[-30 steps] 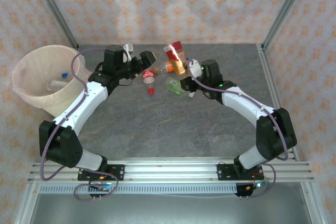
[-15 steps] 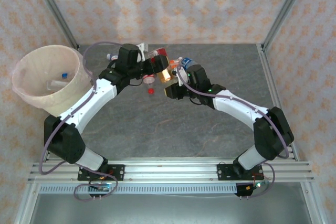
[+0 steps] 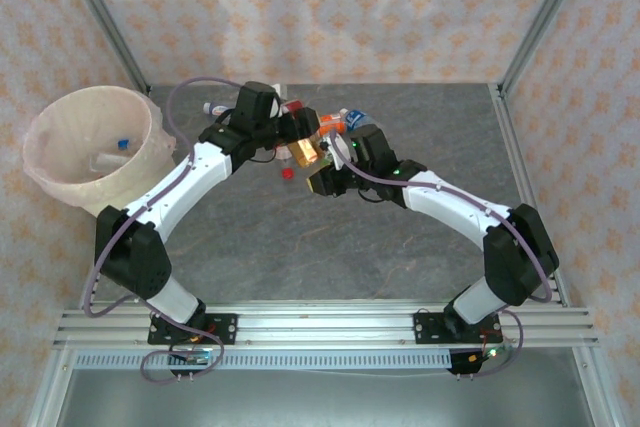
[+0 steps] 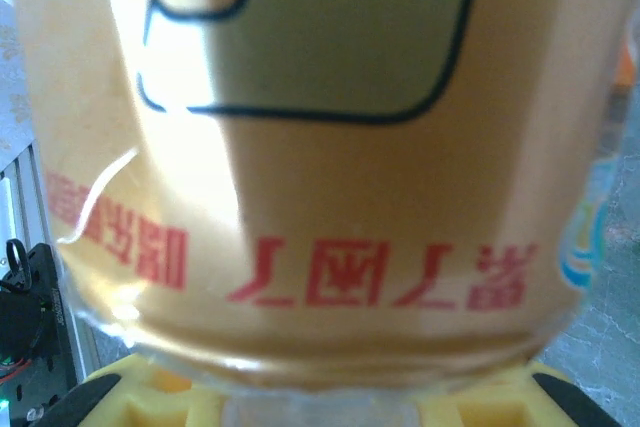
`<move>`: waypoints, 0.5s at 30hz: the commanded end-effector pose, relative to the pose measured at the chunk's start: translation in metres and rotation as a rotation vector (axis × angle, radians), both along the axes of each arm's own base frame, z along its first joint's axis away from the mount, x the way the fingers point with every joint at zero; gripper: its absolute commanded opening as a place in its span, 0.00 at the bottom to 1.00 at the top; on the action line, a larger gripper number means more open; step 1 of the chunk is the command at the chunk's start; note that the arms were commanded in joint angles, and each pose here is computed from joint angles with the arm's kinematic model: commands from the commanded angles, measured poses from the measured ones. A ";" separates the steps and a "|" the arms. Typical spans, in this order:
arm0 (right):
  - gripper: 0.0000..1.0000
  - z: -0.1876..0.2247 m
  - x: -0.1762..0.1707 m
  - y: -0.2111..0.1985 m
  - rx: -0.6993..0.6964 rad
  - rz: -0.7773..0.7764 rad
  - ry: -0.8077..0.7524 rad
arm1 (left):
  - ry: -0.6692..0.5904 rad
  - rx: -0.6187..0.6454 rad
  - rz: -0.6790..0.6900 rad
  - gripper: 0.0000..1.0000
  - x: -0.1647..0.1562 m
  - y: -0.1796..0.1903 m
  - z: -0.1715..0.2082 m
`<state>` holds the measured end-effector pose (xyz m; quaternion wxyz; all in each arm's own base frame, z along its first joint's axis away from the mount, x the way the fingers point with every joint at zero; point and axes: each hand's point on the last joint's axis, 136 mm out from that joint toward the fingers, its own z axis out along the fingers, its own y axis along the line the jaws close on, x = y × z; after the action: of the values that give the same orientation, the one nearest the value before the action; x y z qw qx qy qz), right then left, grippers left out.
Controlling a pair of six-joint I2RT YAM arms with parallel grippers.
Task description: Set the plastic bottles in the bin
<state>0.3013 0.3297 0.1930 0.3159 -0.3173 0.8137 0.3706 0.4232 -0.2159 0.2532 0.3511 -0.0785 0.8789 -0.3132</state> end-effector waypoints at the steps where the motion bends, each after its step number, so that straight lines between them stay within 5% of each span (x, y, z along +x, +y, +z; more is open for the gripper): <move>1: 0.34 0.030 -0.001 0.008 0.043 0.052 -0.077 | -0.020 0.001 0.005 0.69 0.003 0.002 0.011; 8: 0.99 0.048 0.007 0.000 0.048 -0.027 -0.102 | -0.070 -0.009 0.063 0.61 0.003 0.023 0.034; 15: 0.99 0.087 0.032 -0.039 0.098 -0.319 -0.252 | -0.154 0.013 0.163 0.61 -0.008 0.073 0.065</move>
<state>0.3156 0.3137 0.2477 0.4050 -0.2827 0.7993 0.3423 0.4247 -0.1629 0.2909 0.4007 -0.1235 0.8566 -0.3007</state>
